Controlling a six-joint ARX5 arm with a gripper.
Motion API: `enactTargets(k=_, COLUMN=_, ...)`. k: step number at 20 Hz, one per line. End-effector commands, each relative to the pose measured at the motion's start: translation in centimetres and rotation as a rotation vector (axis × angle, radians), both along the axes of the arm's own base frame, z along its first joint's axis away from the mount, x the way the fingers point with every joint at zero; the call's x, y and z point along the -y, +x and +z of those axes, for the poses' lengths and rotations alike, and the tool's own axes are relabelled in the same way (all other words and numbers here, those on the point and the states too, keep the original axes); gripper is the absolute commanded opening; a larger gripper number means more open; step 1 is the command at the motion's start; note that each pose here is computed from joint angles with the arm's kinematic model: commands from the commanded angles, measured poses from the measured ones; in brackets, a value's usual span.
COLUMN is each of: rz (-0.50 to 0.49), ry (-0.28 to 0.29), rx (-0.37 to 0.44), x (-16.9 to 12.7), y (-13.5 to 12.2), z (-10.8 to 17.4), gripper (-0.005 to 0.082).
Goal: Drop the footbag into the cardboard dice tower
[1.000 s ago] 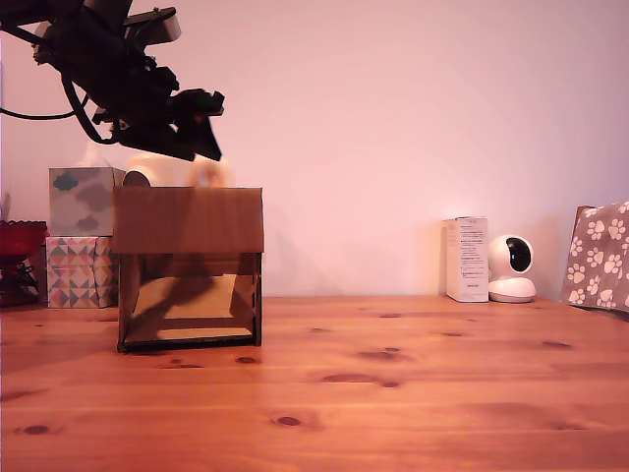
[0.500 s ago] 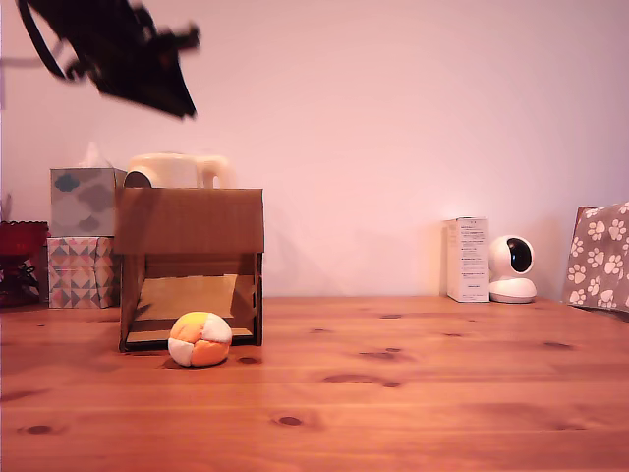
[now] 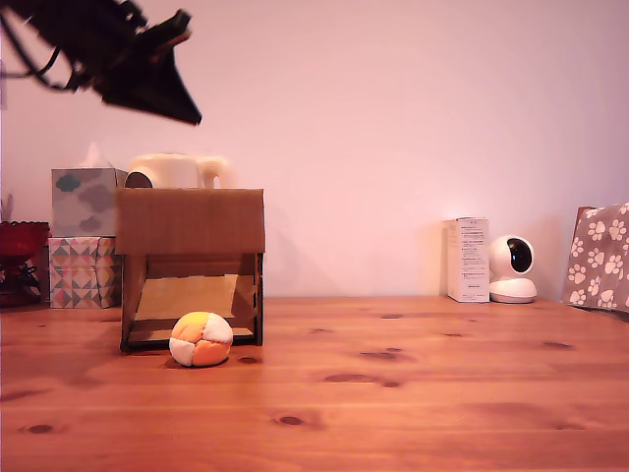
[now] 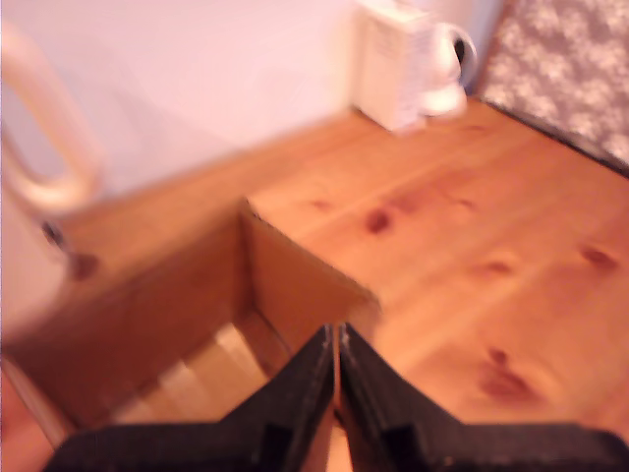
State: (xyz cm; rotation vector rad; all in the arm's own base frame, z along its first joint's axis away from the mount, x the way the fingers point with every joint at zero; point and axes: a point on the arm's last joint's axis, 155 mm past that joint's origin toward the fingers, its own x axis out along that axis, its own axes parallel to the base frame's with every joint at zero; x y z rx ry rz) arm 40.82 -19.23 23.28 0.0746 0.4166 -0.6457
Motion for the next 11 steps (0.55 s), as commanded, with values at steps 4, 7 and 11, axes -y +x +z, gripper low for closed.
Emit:
enactTargets(k=4, rz=-0.021, ry=-0.064, rx=0.066, x=-0.4, y=-3.5, z=-1.2, gripper=-0.0024)
enactTargets(k=7, rz=-0.015, ry=-0.083, rx=0.064, x=-1.0, y=-5.6, z=-3.6, gripper=-0.0024)
enactTargets(k=11, rz=0.001, ry=-0.115, rx=0.044, x=-1.9, y=-8.2, z=-6.2, gripper=-0.0024)
